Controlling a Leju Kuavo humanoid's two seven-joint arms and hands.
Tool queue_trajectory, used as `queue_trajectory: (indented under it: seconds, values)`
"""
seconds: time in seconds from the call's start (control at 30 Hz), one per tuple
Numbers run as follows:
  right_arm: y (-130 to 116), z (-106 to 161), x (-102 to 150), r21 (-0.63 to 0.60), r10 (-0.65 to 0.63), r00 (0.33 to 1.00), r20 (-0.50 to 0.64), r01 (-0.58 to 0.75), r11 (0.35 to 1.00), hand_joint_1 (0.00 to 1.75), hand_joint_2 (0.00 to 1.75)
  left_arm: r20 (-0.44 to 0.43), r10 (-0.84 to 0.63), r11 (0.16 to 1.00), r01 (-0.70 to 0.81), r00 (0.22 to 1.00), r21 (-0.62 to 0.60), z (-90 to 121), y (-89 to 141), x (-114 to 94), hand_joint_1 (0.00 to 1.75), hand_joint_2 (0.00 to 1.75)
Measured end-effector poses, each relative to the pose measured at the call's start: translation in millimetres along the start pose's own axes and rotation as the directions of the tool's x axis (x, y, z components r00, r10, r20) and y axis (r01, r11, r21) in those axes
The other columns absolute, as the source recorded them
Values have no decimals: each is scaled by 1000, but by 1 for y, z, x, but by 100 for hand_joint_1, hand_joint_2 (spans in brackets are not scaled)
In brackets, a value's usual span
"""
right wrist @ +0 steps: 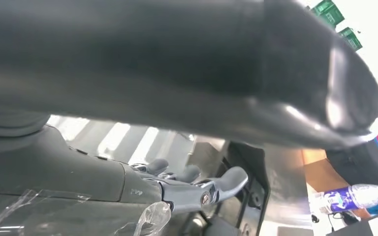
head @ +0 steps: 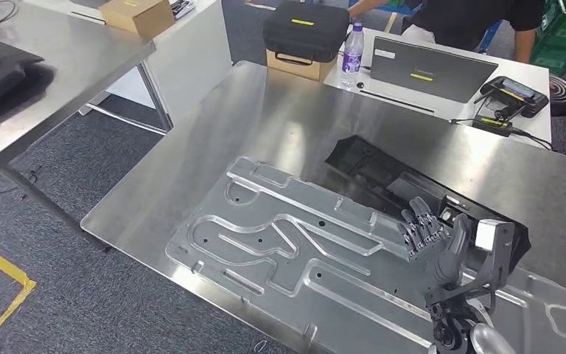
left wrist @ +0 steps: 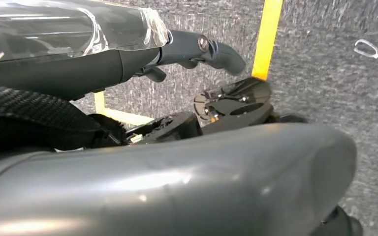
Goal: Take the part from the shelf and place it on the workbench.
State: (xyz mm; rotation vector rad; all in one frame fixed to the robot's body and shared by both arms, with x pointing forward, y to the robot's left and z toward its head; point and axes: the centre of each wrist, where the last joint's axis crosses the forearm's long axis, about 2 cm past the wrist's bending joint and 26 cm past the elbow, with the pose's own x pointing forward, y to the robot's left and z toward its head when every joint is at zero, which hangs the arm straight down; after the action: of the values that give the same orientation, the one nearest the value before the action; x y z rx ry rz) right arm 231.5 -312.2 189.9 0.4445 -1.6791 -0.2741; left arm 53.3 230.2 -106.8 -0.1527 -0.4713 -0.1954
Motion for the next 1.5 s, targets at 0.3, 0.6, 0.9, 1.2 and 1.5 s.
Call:
queue_trajectory:
  seconds: [0.3, 0.6, 0.9, 1.2, 1.5]
  values:
    - [1, -1, 1, 14, 23, 999, 26, -24, 1000, 0, 0, 21, 2, 1000, -2, 1000, -1, -2, -1, 5, 0, 0]
    - [4, -4, 3, 10, 248, 967, 57, -249, 968, 0, 0, 44, 3, 1000, -3, 999, 5, -2, 1, 7, 0, 0]
    - [14, -6, 6, 49, 277, 957, 82, -281, 958, 0, 0, 33, 5, 1000, -5, 999, 3, 0, -1, 1, 0, 0]
    - [18, -5, 4, 85, 292, 952, 92, -299, 950, 0, 0, 37, 8, 1000, -8, 999, 2, -1, -2, 2, 0, 0]
    - [23, -4, 4, 107, 286, 953, 101, -296, 949, 0, 0, 52, 7, 1000, -8, 999, 2, -2, -2, 5, 0, 0]
